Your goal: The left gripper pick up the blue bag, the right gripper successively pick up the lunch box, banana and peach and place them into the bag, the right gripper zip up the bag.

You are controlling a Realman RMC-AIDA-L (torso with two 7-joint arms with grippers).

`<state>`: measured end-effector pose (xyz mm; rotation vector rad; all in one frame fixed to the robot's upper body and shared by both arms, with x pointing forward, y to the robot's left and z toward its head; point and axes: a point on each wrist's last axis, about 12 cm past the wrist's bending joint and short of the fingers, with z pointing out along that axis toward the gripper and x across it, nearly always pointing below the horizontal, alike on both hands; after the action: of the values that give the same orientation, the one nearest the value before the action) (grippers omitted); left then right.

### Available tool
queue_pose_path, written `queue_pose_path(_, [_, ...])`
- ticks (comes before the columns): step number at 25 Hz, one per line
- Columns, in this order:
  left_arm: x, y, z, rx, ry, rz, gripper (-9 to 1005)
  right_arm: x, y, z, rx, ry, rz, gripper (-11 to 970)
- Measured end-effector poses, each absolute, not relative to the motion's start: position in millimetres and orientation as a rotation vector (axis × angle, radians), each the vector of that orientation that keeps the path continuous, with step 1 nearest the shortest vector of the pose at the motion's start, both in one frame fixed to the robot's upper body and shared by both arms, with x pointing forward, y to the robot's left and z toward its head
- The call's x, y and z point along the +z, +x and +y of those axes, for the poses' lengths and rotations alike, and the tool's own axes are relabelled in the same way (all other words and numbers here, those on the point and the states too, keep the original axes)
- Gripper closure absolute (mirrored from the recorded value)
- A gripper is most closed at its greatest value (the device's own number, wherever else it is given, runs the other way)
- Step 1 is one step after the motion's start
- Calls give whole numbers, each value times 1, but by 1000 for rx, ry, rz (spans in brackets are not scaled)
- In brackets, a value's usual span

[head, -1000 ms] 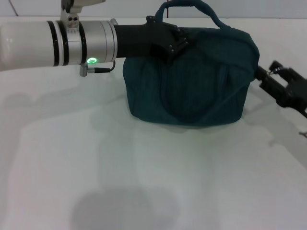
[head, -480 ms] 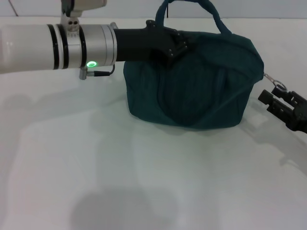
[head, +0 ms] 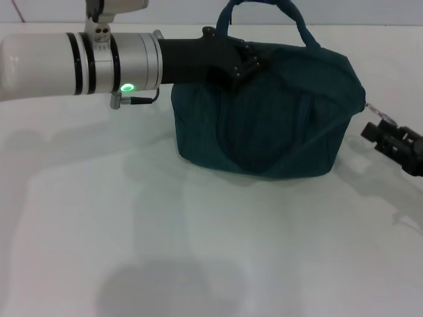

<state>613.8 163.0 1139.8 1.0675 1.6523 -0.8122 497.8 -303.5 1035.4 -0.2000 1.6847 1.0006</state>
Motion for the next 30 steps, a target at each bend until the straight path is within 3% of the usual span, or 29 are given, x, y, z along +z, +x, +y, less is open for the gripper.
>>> queue_pose_path(16, [1141,614,162,-813,1066,1648,846,1077,515,-310,1275,-448,1685,327])
queue_pose_path(30, [1148,607,170,-920,956,1573,814,1094,513,-316,1256,-503,1513,327])
